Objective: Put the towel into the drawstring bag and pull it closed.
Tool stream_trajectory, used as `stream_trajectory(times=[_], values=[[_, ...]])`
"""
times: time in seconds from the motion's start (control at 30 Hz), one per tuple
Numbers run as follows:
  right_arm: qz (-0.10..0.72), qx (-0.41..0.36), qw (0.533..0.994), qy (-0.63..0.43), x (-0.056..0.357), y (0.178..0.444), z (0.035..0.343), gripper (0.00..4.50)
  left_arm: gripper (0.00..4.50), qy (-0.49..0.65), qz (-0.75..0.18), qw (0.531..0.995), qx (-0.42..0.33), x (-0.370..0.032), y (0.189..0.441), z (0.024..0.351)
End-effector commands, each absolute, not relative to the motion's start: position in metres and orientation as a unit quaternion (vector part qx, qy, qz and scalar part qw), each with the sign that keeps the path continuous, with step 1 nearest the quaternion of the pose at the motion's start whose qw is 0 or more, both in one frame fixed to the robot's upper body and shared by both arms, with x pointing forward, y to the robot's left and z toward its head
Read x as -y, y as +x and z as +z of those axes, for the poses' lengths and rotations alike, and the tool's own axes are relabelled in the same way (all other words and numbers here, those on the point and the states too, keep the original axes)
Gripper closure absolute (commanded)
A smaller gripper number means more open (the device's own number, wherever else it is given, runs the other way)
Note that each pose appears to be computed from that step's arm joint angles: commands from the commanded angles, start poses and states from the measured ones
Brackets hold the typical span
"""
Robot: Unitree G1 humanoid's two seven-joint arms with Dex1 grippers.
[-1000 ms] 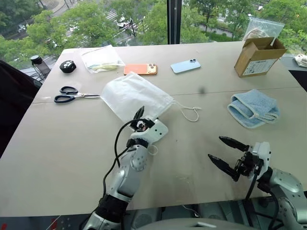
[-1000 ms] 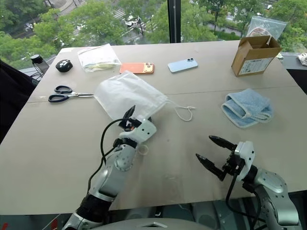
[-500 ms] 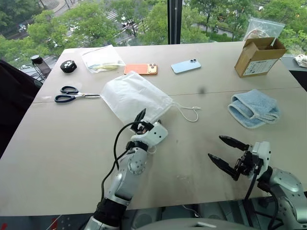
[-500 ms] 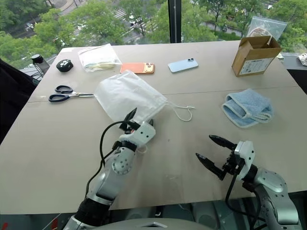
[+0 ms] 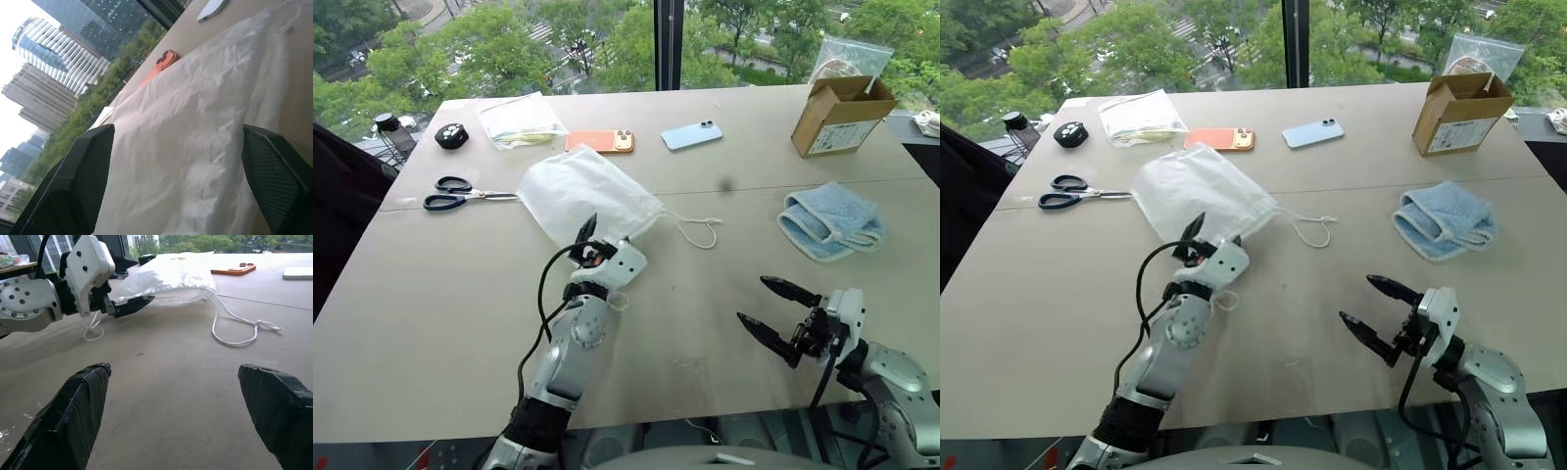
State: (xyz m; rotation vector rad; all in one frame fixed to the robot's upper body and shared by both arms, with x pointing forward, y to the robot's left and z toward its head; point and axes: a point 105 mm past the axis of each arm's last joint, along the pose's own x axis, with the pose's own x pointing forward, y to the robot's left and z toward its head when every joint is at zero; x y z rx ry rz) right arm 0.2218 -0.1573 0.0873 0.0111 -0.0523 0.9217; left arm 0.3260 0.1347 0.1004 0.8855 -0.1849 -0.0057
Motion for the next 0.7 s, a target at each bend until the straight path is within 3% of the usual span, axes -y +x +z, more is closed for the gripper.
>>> stream_trajectory(times=[0.03,0.2,0.37,0.53,0.7], values=[[0.438,0.045,0.898,-0.004,0.160,0.224,0.095,0.00,0.50,0.412,0.022,0.907,0.088,-0.142,0.328,0.106],[0.440,0.047,0.897,-0.004,0.160,0.227,0.095,0.00,2.07,0.421,0.052,0.903,0.068,-0.157,0.334,0.104],[0.440,0.048,0.896,-0.004,0.159,0.228,0.096,0.00,4.35,0.438,0.060,0.895,0.066,-0.165,0.334,0.103],[0.431,0.059,0.900,-0.016,0.160,0.231,0.099,0.00,4.48,0.460,0.053,0.881,0.095,-0.164,0.336,0.116],[0.329,0.074,0.940,-0.060,0.189,0.264,0.115,0.00,4.48,0.475,0.054,0.871,0.113,-0.168,0.344,0.143]])
